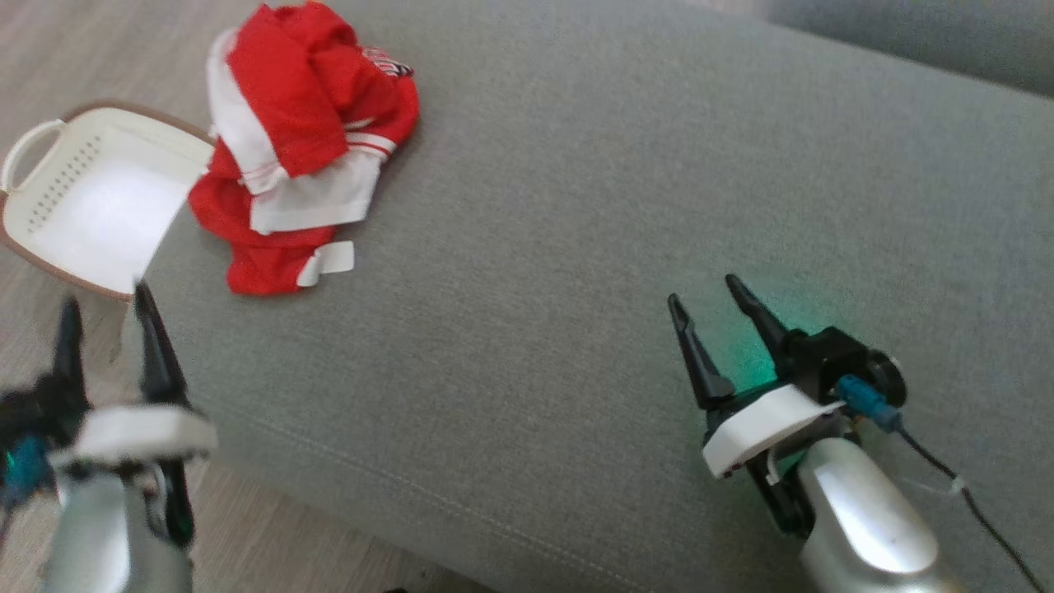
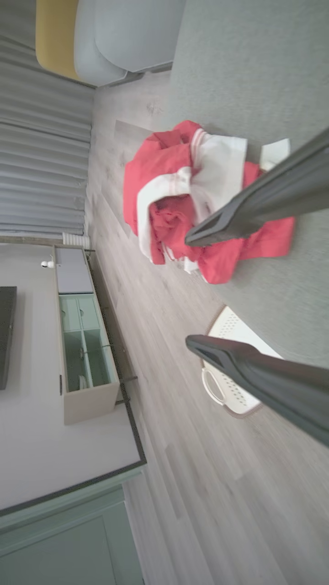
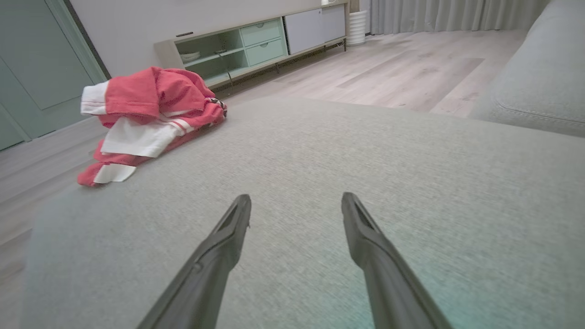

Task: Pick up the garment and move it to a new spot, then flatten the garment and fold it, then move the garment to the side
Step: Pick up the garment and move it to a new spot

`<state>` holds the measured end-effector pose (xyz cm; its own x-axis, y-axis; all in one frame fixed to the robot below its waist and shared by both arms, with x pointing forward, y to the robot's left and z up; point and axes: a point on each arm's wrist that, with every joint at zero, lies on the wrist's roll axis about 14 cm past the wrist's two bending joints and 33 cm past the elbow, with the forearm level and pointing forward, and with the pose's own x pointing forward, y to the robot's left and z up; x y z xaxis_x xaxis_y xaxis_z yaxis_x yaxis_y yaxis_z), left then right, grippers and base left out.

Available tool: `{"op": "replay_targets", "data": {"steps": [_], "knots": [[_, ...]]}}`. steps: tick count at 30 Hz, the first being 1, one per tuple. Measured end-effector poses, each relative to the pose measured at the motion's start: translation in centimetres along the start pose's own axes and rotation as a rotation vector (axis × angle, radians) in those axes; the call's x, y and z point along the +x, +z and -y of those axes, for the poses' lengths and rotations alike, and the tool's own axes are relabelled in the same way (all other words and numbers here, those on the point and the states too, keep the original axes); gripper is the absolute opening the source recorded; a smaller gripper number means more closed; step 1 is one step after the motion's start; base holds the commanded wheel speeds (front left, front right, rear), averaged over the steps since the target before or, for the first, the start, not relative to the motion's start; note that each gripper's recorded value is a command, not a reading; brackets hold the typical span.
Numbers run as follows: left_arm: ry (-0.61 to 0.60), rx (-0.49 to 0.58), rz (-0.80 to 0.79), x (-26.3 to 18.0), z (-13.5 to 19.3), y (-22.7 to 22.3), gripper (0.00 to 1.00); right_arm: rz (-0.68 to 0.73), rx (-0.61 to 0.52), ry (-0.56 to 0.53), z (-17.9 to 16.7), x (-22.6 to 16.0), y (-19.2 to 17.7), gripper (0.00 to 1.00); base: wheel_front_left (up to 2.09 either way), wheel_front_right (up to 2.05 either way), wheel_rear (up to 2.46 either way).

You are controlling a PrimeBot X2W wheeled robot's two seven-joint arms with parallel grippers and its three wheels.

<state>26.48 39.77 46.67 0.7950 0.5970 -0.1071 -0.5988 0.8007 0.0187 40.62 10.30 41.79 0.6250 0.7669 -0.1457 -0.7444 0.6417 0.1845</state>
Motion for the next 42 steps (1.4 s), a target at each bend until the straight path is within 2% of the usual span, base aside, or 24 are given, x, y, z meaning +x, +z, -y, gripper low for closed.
{"op": "replay_targets", "data": {"steps": [4,9,15,17,25,32,33,35,42], "knots": [[-0.05,0.014,0.028,4.0,1.8,2.0,1.0,-0.021,0.001,-0.024,2.1,0.0,-1.3,1.0,0.0,0.0,0.0],[-0.144,0.018,-0.006,8.1,5.0,2.2,1.0,-0.048,0.011,-0.049,3.9,-0.2,-2.8,1.0,0.0,0.0,0.0],[-0.208,-0.025,-0.075,12.2,7.9,1.9,1.0,-0.007,0.018,-0.068,5.7,0.6,-2.3,1.0,0.0,0.0,0.0],[-0.234,-0.009,-0.127,13.6,9.1,1.1,1.0,0.007,0.018,-0.081,6.7,0.7,-2.3,1.0,0.0,0.0,0.0],[-0.238,-0.055,-0.328,15.1,11.0,-3.1,1.0,0.04,0.023,-0.111,8.6,0.9,-2.2,1.0,0.0,0.0,0.0],[-0.261,-0.062,-0.396,15.7,12.8,-5.2,1.0,0.06,0.035,-0.13,9.6,1.0,-2.1,1.0,0.0,0.0,0.0],[-0.261,-0.062,-0.406,15.7,12.9,-5.5,0.75,0.061,0.036,-0.133,9.6,1.0,-2.1,1.0,0.0,0.0,0.0],[-0.273,-0.054,-0.407,15.7,13.4,-5.8,0.0,0.065,0.04,-0.137,9.7,1.0,-2.0,1.0,0.0,0.0,0.0],[-0.297,-0.005,-0.302,16.4,13.4,-3.3,0.0,0.062,0.029,-0.163,10.2,0.5,-1.4,1.0,0.0,0.0,0.0]]}}
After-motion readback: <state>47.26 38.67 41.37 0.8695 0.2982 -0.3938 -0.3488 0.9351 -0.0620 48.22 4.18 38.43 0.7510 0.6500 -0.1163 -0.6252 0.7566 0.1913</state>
